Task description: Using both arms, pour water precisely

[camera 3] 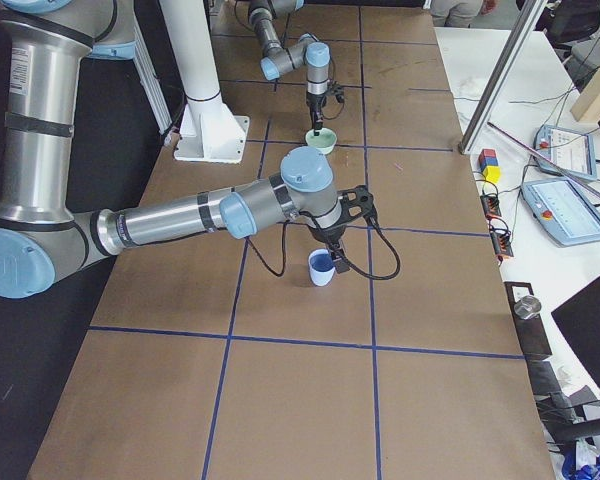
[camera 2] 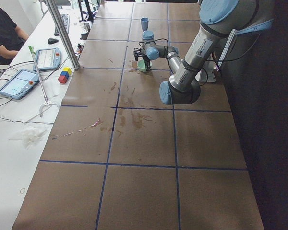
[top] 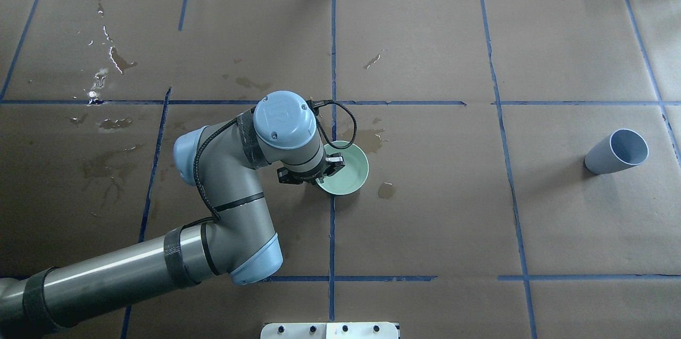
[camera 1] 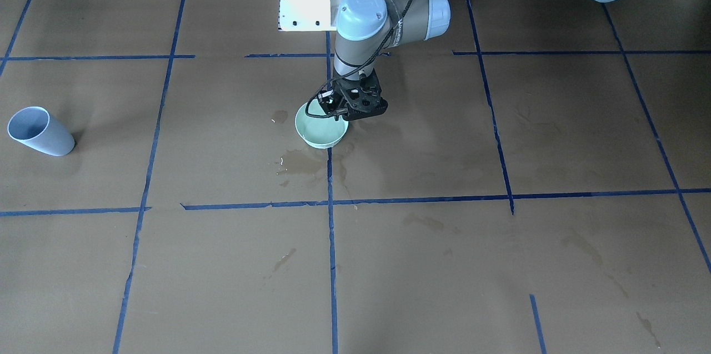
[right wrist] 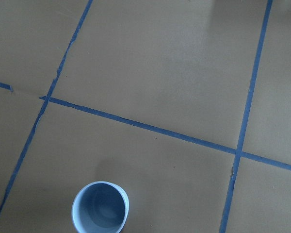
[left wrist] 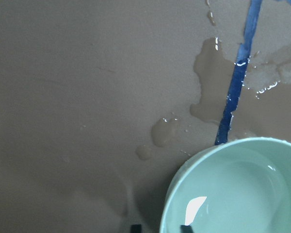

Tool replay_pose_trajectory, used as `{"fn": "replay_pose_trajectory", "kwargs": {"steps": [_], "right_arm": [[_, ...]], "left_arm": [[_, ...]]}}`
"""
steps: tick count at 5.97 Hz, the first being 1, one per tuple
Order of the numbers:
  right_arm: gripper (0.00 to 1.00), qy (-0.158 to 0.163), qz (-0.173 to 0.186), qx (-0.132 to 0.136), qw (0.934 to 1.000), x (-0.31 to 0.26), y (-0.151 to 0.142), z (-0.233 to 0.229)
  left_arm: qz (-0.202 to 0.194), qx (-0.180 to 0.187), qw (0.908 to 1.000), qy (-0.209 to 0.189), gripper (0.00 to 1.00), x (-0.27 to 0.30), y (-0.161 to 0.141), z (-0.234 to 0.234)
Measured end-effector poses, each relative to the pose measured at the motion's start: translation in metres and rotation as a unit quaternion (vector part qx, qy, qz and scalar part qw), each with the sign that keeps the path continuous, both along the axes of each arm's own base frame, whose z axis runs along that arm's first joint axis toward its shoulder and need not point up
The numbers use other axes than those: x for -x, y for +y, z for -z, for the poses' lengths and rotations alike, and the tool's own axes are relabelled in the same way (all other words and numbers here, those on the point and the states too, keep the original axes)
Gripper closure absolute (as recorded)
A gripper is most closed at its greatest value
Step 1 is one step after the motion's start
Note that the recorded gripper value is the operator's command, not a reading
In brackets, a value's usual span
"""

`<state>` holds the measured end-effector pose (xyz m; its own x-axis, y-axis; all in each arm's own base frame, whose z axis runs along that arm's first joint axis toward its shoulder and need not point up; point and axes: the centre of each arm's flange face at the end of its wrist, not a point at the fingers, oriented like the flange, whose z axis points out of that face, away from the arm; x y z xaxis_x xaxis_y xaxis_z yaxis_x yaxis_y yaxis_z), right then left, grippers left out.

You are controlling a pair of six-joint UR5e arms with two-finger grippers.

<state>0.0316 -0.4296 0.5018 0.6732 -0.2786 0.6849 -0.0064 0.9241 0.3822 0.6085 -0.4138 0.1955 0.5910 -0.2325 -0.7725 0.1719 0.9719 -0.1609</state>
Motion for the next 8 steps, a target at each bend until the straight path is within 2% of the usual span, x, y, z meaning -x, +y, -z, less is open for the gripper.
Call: {"fn": "replay_pose_trajectory", "kwargs": {"steps": [3, 5, 8], "right_arm": [[0.0, -0.007, 0.002, 0.003, 1.0, 0.0, 0.004, 0.0], [0.0, -0.008, 0.002, 0.002, 1.0, 0.0, 0.004, 0.002], [0.0, -0.017, 0.006, 0.002, 0.9998, 0.001, 0.005, 0.003]], "left_arm": [[0.016, -0.013, 0.9993, 0.031, 1.0, 0.039, -0.012, 0.003], [0.006, -0.006, 0.999, 0.043, 1.0, 0.111, -0.016, -0.032], [-0.042, -0.062, 0.997, 0.019, 1.0, 0.228, -0.015, -0.12]]}}
